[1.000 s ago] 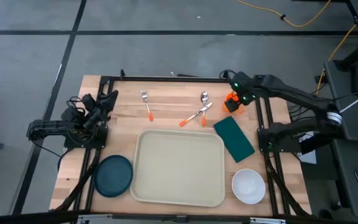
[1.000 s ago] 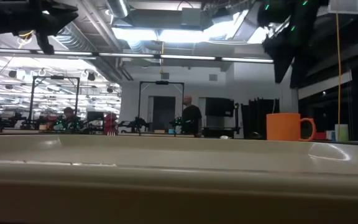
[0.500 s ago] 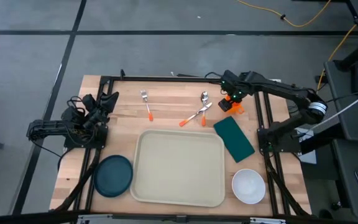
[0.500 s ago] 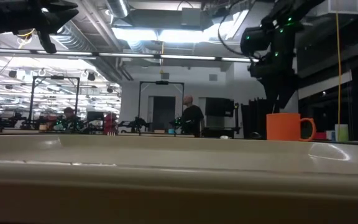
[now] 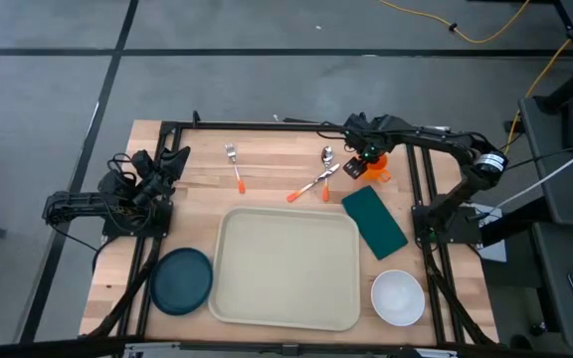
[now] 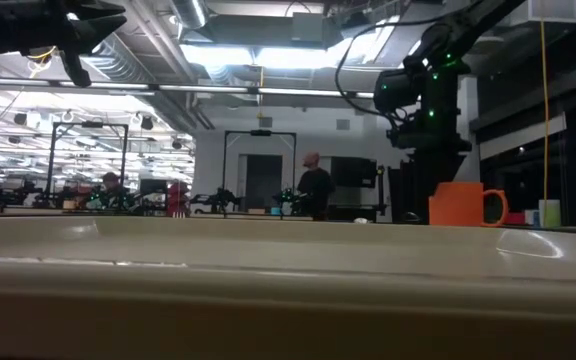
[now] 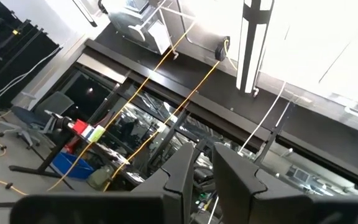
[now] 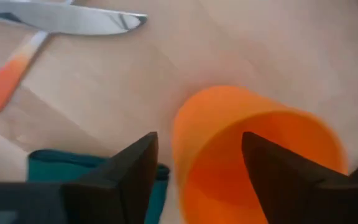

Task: Set up tray
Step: Put the orange mug on the light brown serving tray, then put the blue plate on the light brown serving tray to the bottom of the orange mug

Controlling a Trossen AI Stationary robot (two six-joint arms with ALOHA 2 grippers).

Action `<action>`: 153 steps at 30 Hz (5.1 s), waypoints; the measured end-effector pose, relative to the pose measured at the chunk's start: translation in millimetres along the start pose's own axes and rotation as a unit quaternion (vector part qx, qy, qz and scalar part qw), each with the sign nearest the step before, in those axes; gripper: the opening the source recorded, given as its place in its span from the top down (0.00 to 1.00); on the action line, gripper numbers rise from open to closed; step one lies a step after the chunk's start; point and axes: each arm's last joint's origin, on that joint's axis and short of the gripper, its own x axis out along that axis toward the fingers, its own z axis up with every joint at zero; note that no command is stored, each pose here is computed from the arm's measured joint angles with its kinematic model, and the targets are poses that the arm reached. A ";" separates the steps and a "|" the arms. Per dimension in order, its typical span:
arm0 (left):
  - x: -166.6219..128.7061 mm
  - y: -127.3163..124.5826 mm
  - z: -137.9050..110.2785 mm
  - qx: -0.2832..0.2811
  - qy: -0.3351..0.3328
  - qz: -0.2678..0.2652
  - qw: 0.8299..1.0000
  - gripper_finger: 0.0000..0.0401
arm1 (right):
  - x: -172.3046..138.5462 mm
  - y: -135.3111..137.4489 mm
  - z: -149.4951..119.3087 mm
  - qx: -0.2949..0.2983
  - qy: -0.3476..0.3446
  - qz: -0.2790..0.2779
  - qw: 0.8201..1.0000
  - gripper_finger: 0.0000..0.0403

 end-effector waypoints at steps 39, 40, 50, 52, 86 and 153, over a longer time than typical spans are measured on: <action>-0.3 1.8 4.5 0.028 -0.036 0.048 0.998 0.87 | -214.5 145.2 12.7 -0.334 -0.284 0.223 0.871 0.97; -0.4 2.0 5.1 0.030 -0.040 0.055 0.997 0.87 | -216.5 159.2 12.4 -0.353 -0.293 0.227 0.859 0.97; -0.5 0.8 7.9 0.030 -0.052 0.047 0.997 0.86 | -187.1 259.7 39.0 -0.433 -0.276 0.230 0.827 0.97; -0.5 0.7 7.8 0.030 -0.051 0.046 0.997 0.87 | -173.7 272.2 47.8 -0.436 -0.267 0.228 0.829 0.97; -0.3 -0.1 5.3 0.035 -0.033 0.022 0.999 0.86 | -60.8 344.0 53.9 -0.525 -0.208 0.185 0.805 0.97; 0.3 1.8 0.4 0.041 -0.012 0.034 0.998 0.86 | -329.1 99.5 -5.7 -0.292 -0.464 0.185 0.816 0.58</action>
